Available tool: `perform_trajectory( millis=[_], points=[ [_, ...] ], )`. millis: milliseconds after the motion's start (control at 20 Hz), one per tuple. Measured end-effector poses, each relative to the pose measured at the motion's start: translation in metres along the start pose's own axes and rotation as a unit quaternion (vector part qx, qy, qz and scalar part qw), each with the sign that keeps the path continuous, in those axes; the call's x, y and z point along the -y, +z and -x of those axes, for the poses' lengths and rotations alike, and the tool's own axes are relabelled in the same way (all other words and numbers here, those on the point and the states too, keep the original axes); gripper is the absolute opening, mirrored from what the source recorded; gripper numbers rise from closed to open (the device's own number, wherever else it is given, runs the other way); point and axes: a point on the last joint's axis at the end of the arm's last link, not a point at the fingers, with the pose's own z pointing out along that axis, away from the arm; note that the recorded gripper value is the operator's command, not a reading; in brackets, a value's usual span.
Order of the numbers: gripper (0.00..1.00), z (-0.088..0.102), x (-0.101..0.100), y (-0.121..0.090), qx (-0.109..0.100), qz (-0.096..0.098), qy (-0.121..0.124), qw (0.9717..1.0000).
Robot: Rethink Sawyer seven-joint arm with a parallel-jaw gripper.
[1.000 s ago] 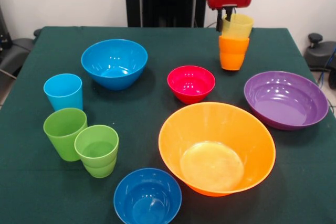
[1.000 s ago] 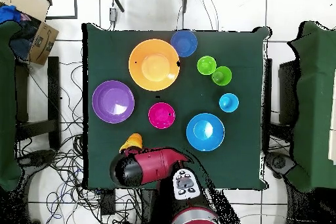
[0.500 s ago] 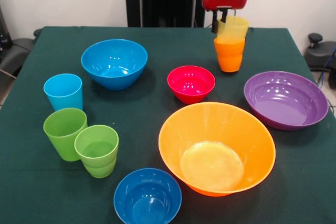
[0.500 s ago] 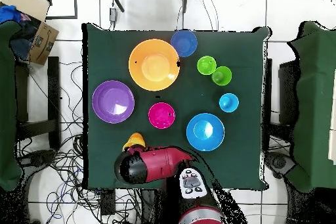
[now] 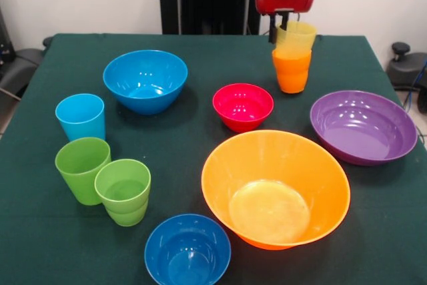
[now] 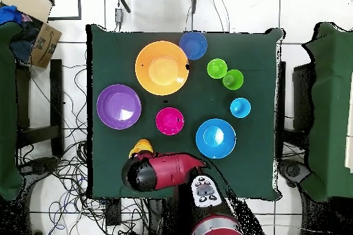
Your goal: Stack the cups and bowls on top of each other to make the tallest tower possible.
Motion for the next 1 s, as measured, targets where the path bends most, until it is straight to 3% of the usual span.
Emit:
perform_trajectory(
  millis=[1000],
  points=[
    [0.0,0.005,-0.015,0.004,0.004,0.021,-0.008,0.9997]
  ],
)
